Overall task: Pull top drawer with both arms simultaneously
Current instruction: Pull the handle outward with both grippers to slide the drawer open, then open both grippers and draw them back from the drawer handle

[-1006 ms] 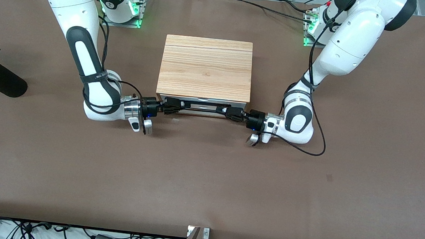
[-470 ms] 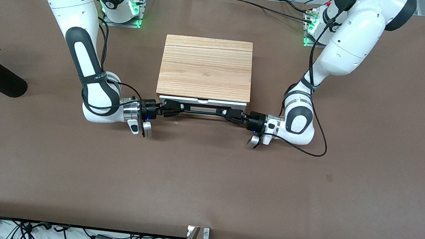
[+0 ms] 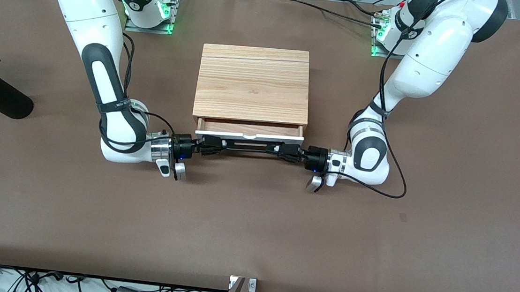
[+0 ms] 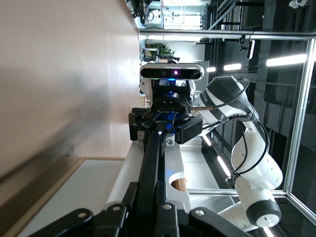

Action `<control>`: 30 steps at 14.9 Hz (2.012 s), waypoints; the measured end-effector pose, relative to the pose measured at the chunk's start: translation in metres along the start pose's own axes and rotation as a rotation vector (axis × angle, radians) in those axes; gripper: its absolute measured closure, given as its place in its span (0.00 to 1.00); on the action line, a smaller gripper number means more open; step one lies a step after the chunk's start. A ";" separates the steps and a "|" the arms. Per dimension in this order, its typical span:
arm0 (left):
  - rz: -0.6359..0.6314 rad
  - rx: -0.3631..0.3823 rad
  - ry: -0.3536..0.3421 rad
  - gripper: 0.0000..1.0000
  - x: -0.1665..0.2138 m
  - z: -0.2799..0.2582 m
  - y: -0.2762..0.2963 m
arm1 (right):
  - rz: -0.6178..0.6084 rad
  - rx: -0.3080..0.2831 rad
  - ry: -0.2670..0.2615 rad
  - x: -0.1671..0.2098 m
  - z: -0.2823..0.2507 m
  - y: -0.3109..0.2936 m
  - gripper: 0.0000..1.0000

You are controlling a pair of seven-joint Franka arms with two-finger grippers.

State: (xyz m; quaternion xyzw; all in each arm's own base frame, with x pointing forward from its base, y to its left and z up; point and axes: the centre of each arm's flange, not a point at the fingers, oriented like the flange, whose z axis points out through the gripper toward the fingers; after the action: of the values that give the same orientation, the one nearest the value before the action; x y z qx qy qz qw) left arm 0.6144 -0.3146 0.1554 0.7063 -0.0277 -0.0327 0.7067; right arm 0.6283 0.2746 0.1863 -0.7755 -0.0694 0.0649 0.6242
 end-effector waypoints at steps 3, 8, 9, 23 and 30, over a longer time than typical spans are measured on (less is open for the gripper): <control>0.013 0.005 0.016 0.81 0.009 -0.002 -0.001 | 0.007 0.003 0.007 0.010 -0.001 0.003 0.81; 0.018 0.005 0.020 0.81 0.015 -0.003 -0.005 | 0.012 0.001 0.014 0.016 -0.001 0.006 0.83; 0.018 0.005 0.021 0.81 0.015 -0.003 -0.005 | 0.011 0.002 0.014 0.016 -0.001 0.006 0.83; 0.156 0.089 0.050 0.00 0.063 -0.061 0.027 | 0.090 -0.075 0.069 0.035 -0.044 -0.010 0.00; 0.360 0.387 -0.078 0.00 0.107 -0.147 0.091 | -0.001 -0.589 -0.073 0.036 -0.145 -0.046 0.00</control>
State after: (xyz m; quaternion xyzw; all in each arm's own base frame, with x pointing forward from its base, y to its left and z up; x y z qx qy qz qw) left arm 0.7337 -0.1767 0.2459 0.8101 -0.1859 0.0724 0.5513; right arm 0.6898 0.1517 0.2614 -0.9203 -0.1079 0.0695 0.3695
